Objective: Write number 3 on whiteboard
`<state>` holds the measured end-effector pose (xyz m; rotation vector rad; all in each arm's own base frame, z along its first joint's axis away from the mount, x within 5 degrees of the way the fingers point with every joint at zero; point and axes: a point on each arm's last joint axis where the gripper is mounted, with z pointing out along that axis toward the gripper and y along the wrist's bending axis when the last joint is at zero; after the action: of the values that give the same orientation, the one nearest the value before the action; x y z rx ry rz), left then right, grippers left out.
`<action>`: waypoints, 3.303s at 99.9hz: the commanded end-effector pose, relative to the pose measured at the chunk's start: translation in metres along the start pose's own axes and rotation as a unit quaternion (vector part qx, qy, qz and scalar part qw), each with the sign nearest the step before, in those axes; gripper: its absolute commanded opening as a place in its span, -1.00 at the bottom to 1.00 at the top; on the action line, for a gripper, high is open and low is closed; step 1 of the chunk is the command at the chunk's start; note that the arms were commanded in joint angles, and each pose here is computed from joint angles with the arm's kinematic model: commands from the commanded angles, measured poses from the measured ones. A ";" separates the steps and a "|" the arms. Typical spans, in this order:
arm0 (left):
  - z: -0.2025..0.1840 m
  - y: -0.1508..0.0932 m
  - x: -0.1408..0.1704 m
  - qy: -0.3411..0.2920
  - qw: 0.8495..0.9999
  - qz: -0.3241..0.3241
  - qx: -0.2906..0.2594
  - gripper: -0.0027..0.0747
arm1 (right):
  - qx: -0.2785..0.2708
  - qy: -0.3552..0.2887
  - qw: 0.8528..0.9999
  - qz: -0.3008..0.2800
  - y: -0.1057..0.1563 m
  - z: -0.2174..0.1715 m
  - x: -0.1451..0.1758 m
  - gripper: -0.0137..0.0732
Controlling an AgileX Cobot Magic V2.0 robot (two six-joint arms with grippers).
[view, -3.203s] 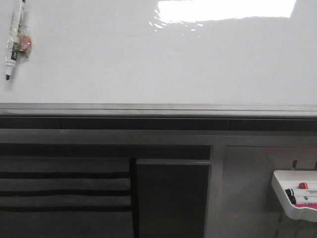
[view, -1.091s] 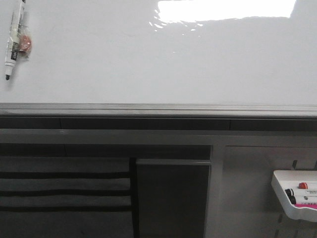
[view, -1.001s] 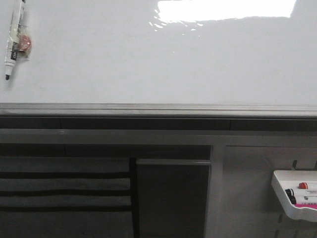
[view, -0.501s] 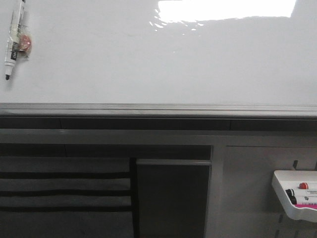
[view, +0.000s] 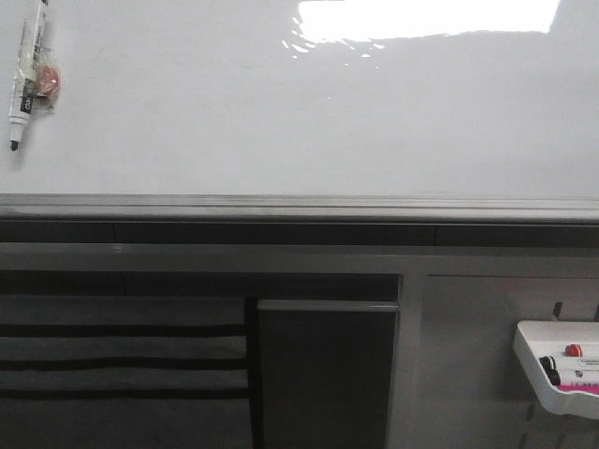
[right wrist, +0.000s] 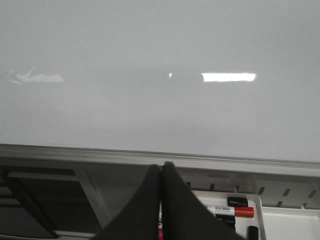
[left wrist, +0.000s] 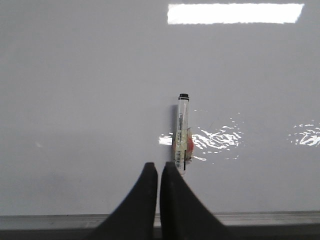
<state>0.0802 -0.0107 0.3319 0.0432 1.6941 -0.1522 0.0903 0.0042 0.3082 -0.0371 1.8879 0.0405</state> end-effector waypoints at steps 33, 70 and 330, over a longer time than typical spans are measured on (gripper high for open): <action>0.037 0.003 -0.004 0.034 0.999 0.031 -0.009 -0.16 | 0.003 0.011 1.000 0.009 -0.003 0.027 -0.013 -0.04; 0.100 -0.017 0.010 0.128 0.989 0.049 0.049 0.20 | -0.120 0.058 0.991 0.008 0.032 0.045 -0.042 0.16; 0.114 -0.156 -0.009 0.234 0.735 0.337 0.541 -0.98 | -0.532 0.111 0.807 -0.230 0.142 0.074 -0.083 0.16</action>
<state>0.1793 -0.1750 0.3169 1.7370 1.8339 -0.5699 0.1801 0.1445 0.3476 -1.3188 1.9528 0.7587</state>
